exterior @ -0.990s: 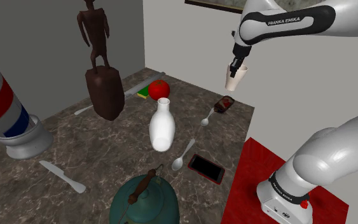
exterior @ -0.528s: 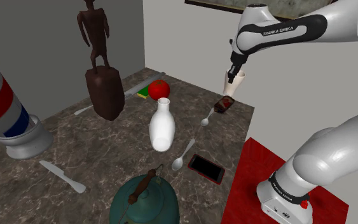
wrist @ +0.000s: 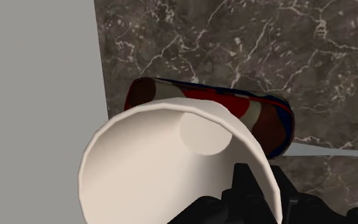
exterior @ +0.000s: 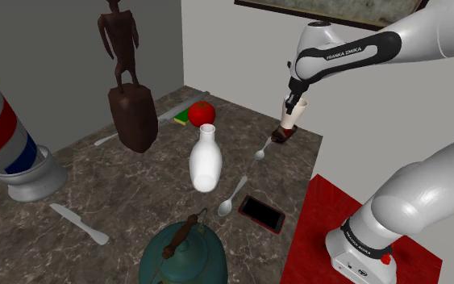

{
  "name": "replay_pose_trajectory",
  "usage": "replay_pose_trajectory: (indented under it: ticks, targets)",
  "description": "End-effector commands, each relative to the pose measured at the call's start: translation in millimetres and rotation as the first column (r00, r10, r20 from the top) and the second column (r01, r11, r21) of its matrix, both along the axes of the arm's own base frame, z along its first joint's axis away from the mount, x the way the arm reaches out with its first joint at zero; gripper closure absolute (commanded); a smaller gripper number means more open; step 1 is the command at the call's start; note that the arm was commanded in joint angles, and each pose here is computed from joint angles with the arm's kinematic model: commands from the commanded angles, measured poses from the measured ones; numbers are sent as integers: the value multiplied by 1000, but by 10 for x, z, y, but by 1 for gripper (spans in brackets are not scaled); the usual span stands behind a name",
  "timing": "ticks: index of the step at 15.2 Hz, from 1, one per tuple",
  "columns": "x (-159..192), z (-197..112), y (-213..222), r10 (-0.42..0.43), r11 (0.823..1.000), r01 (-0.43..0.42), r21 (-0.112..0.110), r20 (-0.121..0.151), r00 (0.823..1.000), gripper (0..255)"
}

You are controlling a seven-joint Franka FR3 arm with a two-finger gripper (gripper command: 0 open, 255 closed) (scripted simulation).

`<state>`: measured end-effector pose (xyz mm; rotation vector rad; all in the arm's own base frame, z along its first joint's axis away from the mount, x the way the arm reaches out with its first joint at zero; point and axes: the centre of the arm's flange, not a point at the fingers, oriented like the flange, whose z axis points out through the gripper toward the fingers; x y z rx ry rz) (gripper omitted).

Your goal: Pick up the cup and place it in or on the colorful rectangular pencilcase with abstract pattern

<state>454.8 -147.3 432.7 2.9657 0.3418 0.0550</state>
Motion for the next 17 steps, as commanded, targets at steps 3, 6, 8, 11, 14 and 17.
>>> replay_pose_trajectory:
  ticks: [3,6,8,11,14,17]
  targets:
    - [-1,-163,-6,0,1000,0,0,1,1000,255]
    - [-1,-163,-6,0,1000,0,0,1,1000,255]
    - [-1,-163,-6,0,1000,0,0,1,1000,255]
    - [-1,-163,-6,0,1000,0,0,1,1000,0]
    - [-1,-163,-7,0,1000,0,0,1,1000,0]
    - [-8,-32,14,0,1000,0,0,1,1000,0]
